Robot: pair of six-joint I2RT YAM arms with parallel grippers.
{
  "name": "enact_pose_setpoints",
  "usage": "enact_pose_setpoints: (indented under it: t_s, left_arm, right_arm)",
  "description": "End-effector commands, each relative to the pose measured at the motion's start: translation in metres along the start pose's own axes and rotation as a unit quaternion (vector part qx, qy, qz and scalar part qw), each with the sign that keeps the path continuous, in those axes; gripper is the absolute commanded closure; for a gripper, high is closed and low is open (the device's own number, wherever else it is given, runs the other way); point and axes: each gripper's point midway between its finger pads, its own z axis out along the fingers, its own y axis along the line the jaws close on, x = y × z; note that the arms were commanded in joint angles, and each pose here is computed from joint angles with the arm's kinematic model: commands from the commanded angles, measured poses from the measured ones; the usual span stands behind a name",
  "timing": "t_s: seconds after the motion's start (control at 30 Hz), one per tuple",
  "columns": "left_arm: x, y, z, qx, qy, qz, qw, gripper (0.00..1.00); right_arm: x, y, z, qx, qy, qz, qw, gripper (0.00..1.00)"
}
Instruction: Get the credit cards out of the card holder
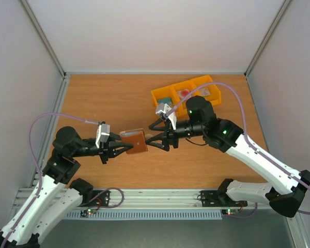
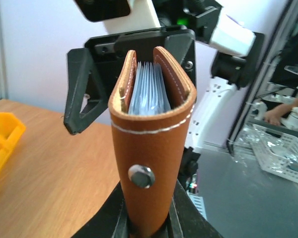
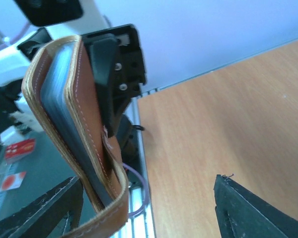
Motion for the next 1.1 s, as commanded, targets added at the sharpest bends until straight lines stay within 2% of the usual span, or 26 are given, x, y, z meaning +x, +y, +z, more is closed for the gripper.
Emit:
enact_pose_setpoints:
  t_s: [0.0,0.07,0.23,0.4,0.6,0.8,0.97,1.07]
  left_arm:
    - [-0.013,-0.037,0.0,0.113,-0.012,0.08,0.99,1.0]
    - [-0.024,-0.038,-0.001,0.108,-0.029,0.095,0.989,1.0]
    - [-0.027,-0.041,-0.002,0.108,-0.026,0.076,0.991,1.0]
    - [-0.015,-0.048,-0.007,0.114,-0.009,0.106,0.988,1.0]
    - [-0.021,-0.045,-0.004,0.117,-0.024,0.136,0.984,1.0]
    - [-0.025,-0.039,-0.001,0.102,-0.024,0.094,0.99,1.0]
    - [-0.025,-0.04,-0.002,0.104,-0.025,0.095,0.99,1.0]
    - [-0.024,-0.038,-0.001,0.099,-0.025,0.092,0.991,1.0]
  right_arm:
    - [0.002,0.007,0.001,-0.028,0.042,0.006,0.999,0.33]
    - [0.0,0.01,0.003,-0.034,0.046,0.005,0.998,0.39]
    - [-0.009,0.024,-0.002,-0.05,0.016,-0.027,0.998,0.45]
    - [-0.002,0.033,-0.02,-0.038,0.048,-0.061,0.996,0.48]
    - [-0.008,0.033,-0.018,-0.03,0.07,-0.044,0.996,0.54]
    - [0.002,0.05,-0.007,-0.044,0.089,-0.067,0.993,0.5]
    - [0.0,0.047,-0.002,-0.041,0.082,-0.067,0.994,0.51]
    - [0.003,0.051,0.004,-0.057,0.09,-0.066,0.992,0.46]
